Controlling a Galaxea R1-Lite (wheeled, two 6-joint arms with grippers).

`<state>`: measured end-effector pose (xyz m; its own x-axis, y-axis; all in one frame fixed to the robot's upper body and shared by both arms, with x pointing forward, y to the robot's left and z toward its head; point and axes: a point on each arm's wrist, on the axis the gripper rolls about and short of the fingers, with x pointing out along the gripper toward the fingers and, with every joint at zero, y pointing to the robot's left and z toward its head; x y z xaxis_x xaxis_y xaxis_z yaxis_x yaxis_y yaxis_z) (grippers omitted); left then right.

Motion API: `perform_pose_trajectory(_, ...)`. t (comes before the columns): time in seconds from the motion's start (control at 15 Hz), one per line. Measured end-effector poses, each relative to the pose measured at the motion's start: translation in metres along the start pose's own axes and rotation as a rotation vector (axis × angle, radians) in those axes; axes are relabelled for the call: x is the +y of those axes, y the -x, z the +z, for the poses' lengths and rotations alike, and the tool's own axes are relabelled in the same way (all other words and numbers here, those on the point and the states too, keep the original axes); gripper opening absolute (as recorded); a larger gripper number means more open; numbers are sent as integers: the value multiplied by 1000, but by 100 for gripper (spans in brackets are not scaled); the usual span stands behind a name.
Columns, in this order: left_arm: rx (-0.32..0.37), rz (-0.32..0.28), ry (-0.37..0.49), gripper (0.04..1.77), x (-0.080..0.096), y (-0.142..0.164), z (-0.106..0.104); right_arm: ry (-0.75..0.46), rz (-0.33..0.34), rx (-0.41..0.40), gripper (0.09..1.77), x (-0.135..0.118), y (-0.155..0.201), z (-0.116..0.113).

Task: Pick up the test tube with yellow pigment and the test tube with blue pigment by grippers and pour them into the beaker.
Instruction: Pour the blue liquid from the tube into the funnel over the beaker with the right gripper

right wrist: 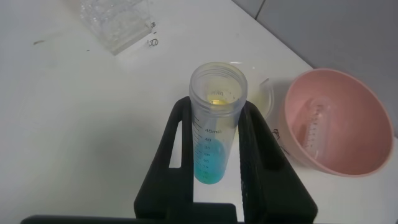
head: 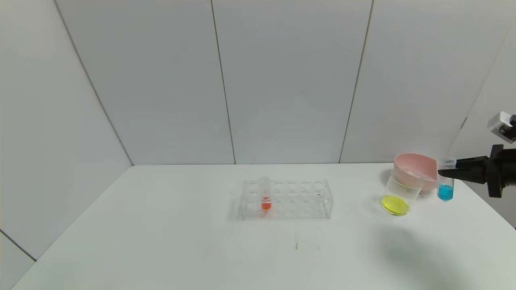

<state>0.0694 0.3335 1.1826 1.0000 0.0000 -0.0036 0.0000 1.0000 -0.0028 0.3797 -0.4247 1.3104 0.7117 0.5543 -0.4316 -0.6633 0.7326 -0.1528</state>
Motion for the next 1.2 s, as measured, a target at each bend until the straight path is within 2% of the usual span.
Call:
perform_pose_trajectory(0.33, 0, 0, 0, 176, 0, 0, 0, 21, -17, 27, 49, -33, -10, 11)
perform_pose_trajectory(0.6, 0, -1, 0, 176, 0, 0, 0, 26, -22, 137, 49, -52, -17, 22)
perform_pose_trajectory(0.93, 0, 0, 0, 176, 0, 0, 0, 70, 3, 265, 49, -63, -24, 41)
perform_pose_trajectory(1.07, 0, -1, 0, 176, 0, 0, 0, 124, 13, 353, 49, -64, -29, 45)
perform_pose_trajectory(1.2, 0, 0, 0, 176, 0, 0, 0, 194, 21, 406, 49, -64, -40, 44)
